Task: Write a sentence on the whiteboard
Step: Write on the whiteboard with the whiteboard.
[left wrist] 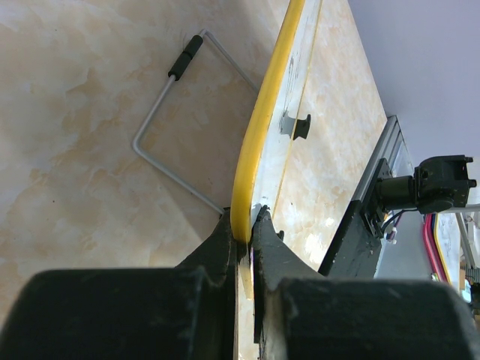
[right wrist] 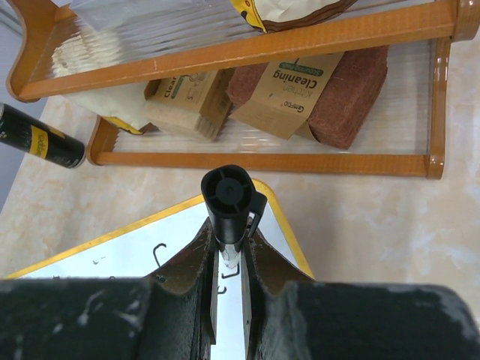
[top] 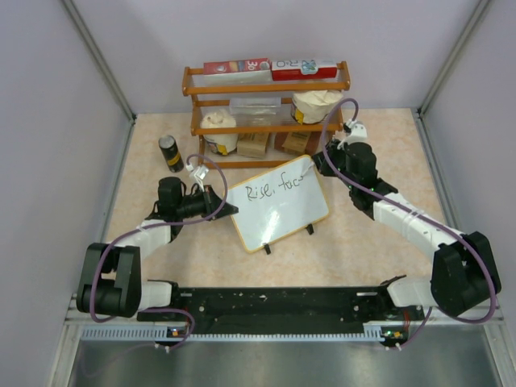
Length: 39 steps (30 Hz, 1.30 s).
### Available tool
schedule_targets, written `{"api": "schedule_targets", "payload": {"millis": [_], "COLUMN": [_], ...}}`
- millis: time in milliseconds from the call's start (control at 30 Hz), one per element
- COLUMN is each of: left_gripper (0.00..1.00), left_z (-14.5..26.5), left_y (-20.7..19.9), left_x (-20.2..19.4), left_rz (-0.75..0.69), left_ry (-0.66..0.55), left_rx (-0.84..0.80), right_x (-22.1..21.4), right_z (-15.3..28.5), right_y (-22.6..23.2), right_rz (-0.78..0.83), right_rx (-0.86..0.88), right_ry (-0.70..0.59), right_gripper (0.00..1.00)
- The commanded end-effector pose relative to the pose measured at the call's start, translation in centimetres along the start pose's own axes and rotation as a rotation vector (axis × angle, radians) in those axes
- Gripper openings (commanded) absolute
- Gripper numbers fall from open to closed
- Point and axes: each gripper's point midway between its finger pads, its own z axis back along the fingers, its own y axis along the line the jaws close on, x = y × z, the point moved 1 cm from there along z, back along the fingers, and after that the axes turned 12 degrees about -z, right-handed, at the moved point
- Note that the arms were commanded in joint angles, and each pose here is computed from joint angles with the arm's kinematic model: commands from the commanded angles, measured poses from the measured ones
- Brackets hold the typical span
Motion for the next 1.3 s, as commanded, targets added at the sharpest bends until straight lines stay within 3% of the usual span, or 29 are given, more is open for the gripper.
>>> {"api": "schedule_targets", "payload": {"millis": [0, 700, 1267], "left_gripper": [0.0, 0.0, 0.0], "left_z": [0.3, 0.3, 0.3], "left_y": [4.1, 4.0, 4.0], "left_x": [-1.4, -1.5, -1.4], "left_rz": [-0.079, -0.079, -0.082], "left_ry": [0.017, 0.017, 0.013], "left_rx": [0.204, 0.204, 0.203], "right_x": [0.8, -1.9, 2.1], "right_z": [-0.4, 0.2, 1.0], "right_y": [0.9, -1.9, -1.6], "right_rz": [-0.019, -0.008, -0.051], "right_rx": [0.042, -0.041, -0.059], "right_ry": [-0.017, 0.05, -0.073], "right_gripper": [0.0, 0.0, 0.0]}}
